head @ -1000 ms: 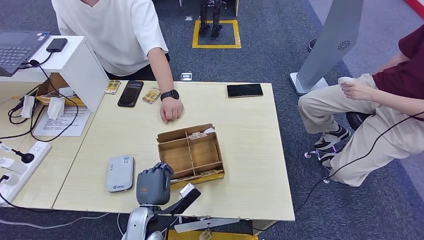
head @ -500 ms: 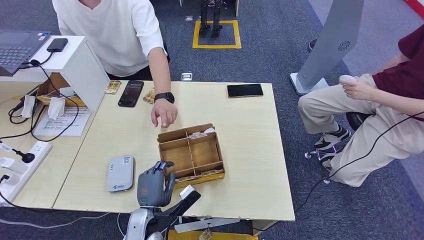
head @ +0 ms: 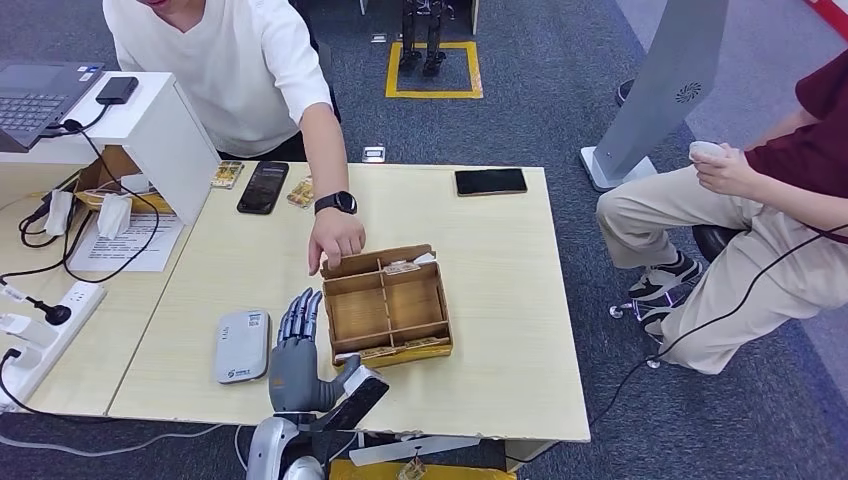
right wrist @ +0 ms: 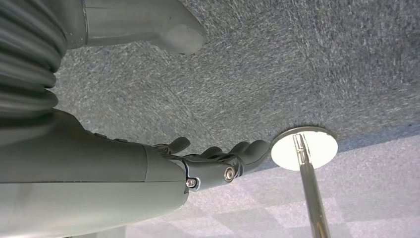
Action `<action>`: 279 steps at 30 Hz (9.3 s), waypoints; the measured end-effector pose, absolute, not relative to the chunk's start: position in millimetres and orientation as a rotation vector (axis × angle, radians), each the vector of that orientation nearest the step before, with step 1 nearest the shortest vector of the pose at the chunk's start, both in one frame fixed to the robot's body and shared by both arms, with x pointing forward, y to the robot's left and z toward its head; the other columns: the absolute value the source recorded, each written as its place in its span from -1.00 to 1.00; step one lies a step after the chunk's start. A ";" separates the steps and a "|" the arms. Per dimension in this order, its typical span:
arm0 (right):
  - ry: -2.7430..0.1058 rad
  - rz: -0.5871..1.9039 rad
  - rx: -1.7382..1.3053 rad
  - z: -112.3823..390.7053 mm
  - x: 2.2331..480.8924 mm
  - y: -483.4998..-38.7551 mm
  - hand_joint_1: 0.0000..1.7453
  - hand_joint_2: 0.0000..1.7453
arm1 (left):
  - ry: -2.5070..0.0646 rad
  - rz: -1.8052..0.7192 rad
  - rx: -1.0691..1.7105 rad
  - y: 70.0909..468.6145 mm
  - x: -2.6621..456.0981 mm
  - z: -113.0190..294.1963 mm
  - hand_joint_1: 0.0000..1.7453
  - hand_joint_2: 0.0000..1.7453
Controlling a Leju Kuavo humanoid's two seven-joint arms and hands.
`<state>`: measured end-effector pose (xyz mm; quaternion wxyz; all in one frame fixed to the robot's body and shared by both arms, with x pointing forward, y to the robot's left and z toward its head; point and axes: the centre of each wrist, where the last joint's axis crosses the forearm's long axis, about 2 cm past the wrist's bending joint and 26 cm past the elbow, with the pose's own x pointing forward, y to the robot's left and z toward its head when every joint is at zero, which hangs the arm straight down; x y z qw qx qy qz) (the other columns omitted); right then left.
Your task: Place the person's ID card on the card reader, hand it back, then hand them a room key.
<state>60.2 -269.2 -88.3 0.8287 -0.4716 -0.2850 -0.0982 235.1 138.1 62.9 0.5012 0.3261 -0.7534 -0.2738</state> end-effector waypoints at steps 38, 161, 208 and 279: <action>-0.646 -0.176 -1.000 -88.6 60.4 -268.0 -1.00 1.00 | -2.012 -0.619 0.720 142.2 222.7 68.1 -1.00 1.00; -0.634 -0.160 -0.974 -88.3 66.6 -265.0 -1.00 1.00 | -1.836 -1.027 1.038 128.7 241.3 72.9 -0.99 1.00; -0.630 -0.159 -0.967 -88.3 67.9 -263.7 -1.00 1.00 | -1.675 -1.010 1.156 134.4 244.2 62.5 1.00 1.00; -0.625 -0.174 -0.972 -88.3 67.4 -264.3 -1.00 1.00 | -1.842 -0.820 1.123 161.8 237.4 86.2 -1.00 1.00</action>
